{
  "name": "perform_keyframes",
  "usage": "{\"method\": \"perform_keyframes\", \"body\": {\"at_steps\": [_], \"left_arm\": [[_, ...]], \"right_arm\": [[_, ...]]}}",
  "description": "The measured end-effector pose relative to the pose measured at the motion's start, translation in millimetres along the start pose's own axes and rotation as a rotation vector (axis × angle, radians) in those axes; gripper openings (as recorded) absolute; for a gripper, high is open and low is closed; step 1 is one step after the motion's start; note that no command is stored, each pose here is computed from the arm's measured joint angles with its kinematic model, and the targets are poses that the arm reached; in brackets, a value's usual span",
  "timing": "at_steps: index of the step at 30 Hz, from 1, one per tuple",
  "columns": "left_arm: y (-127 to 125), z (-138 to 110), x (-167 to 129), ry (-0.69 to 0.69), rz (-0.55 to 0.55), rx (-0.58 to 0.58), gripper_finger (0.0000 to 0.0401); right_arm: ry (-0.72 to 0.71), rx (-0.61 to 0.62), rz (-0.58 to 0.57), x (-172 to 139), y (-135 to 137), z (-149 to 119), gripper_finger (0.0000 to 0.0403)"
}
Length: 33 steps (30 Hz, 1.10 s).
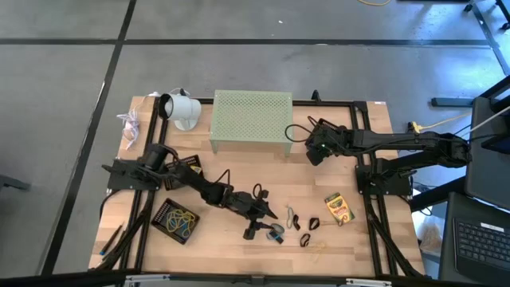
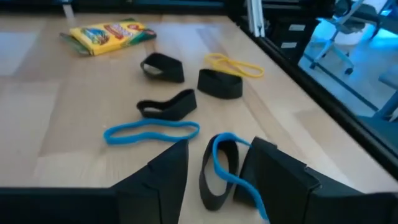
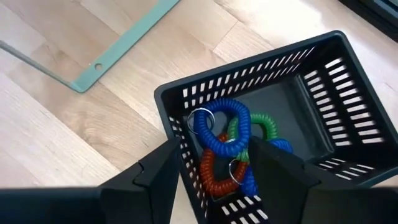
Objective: Pick & Place Office Desk Supplies
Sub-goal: Put the blue spring keychain into the top right black bin
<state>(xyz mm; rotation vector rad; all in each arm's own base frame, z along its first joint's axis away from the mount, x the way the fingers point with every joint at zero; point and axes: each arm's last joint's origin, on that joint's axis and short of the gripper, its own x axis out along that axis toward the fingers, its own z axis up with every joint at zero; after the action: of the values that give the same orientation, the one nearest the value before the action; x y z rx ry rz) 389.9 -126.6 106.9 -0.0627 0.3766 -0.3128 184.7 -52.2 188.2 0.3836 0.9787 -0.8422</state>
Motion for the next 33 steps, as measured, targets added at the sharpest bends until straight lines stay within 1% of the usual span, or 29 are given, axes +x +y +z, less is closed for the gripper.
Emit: {"method": "perform_keyframes", "body": {"at_steps": [3,9,12,17,21,28,30,33], "left_arm": [[2,-5,7,0.013,0.002,-0.007,0.0169],[1,-7,24,0.010,-0.026,-0.004,0.0170],[4,-12,28,0.036,-0.042,-0.011,0.0166],[11,-16,27,0.088,-0.025,-0.065,0.0150],[13,-16,27,0.085,-0.022,-0.068,0.0116],[12,-14,28,0.063,-0.026,-0.065,0.0020],[12,-11,26,0.065,-0.026,-0.053,0.0008],[11,-5,24,0.048,-0.028,-0.046,0.0009]], "right_arm": [[-0.015,-0.001,-0.012,0,0,1,0.0191],[-0.026,0.003,-0.014,0,0,2,0.0191],[-0.024,0.002,-0.011,0,0,2,0.0191],[-0.023,0.002,-0.008,0,0,2,0.0191],[-0.025,0.002,-0.011,0,0,2,0.0191],[-0.025,0.000,-0.011,0,0,2,0.0191],[-0.025,0.000,-0.011,0,0,2,0.0191],[-0.026,0.001,-0.011,0,0,2,0.0191]]}}
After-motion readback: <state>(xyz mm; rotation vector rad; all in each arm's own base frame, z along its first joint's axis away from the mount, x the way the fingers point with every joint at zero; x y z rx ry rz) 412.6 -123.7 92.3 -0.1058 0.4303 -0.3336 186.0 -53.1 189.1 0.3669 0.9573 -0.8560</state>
